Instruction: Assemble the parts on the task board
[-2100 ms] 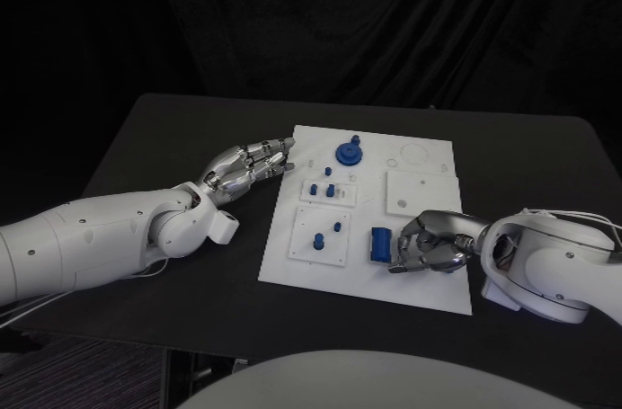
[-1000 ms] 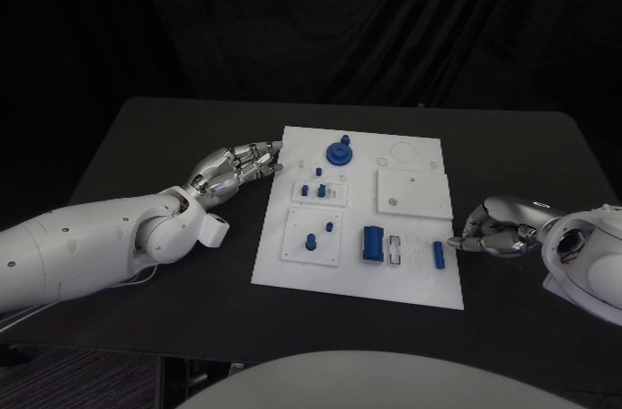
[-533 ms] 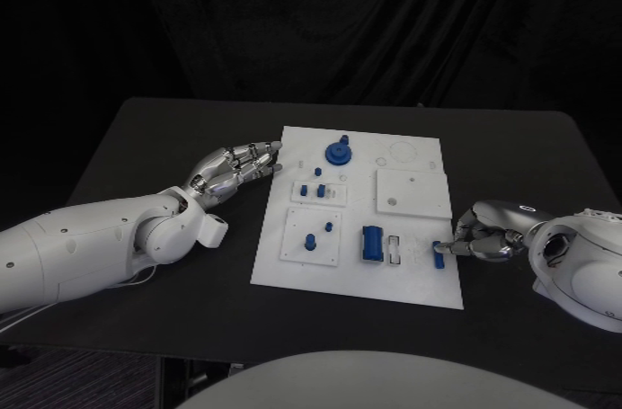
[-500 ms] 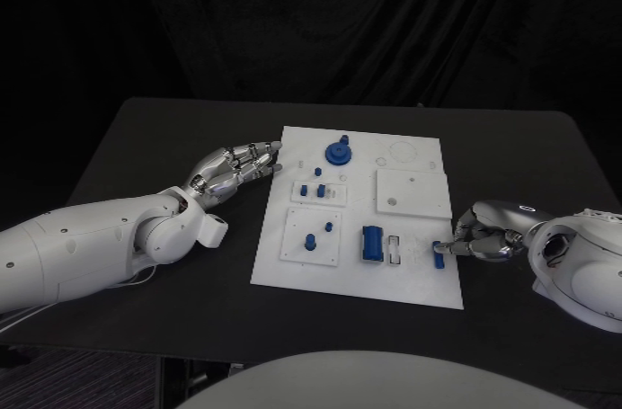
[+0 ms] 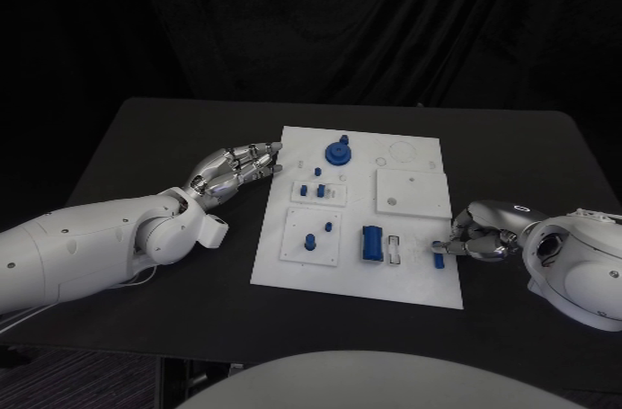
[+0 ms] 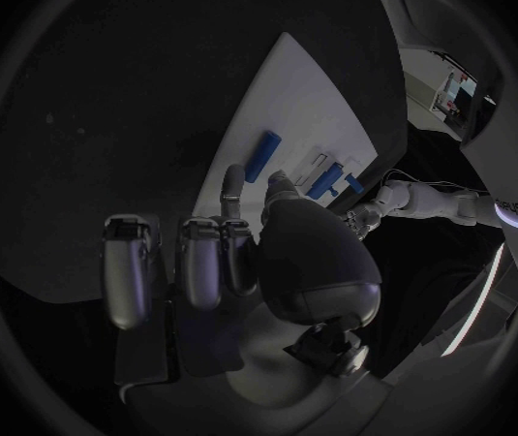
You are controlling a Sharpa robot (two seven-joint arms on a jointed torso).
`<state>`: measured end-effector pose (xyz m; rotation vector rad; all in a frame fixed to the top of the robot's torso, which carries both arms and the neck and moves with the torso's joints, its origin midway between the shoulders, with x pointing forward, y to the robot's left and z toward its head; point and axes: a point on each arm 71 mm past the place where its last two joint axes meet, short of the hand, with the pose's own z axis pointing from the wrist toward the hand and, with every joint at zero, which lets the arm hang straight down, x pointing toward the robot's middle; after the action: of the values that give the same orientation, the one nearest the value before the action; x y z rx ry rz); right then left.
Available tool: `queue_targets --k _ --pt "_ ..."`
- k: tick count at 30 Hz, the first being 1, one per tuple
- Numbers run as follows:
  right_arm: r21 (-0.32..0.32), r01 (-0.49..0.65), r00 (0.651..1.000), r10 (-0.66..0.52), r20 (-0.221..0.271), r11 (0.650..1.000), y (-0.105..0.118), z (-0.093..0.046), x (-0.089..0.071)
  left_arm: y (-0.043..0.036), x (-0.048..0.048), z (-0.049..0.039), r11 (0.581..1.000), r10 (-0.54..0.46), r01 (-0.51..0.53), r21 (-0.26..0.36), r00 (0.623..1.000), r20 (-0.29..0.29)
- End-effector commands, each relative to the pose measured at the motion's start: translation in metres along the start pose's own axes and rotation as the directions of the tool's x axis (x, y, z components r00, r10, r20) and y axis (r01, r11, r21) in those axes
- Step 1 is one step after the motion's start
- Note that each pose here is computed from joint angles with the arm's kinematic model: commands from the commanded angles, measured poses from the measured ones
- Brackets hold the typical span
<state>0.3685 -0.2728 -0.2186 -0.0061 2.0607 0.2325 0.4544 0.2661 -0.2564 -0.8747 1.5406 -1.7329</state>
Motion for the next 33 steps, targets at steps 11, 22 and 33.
queue_targets --k 11,22,33 --pt "-0.003 0.017 0.999 -0.017 -0.03 1.0 0.009 0.008 0.012 0.0018 0.0029 -0.0005 1.0 -0.019 0.02 0.02 1.0 -0.018" --pt "-0.005 0.027 0.997 -0.027 -0.067 1.0 0.012 0.013 0.024 0.005 0.0027 -0.0022 1.0 -0.023 0.023 0.011 1.0 -0.018" --pt "-0.019 0.013 0.998 -0.014 -0.053 1.0 0.014 0.014 0.026 0.0072 0.0026 -0.0041 1.0 -0.026 0.026 0.007 1.0 -0.016"
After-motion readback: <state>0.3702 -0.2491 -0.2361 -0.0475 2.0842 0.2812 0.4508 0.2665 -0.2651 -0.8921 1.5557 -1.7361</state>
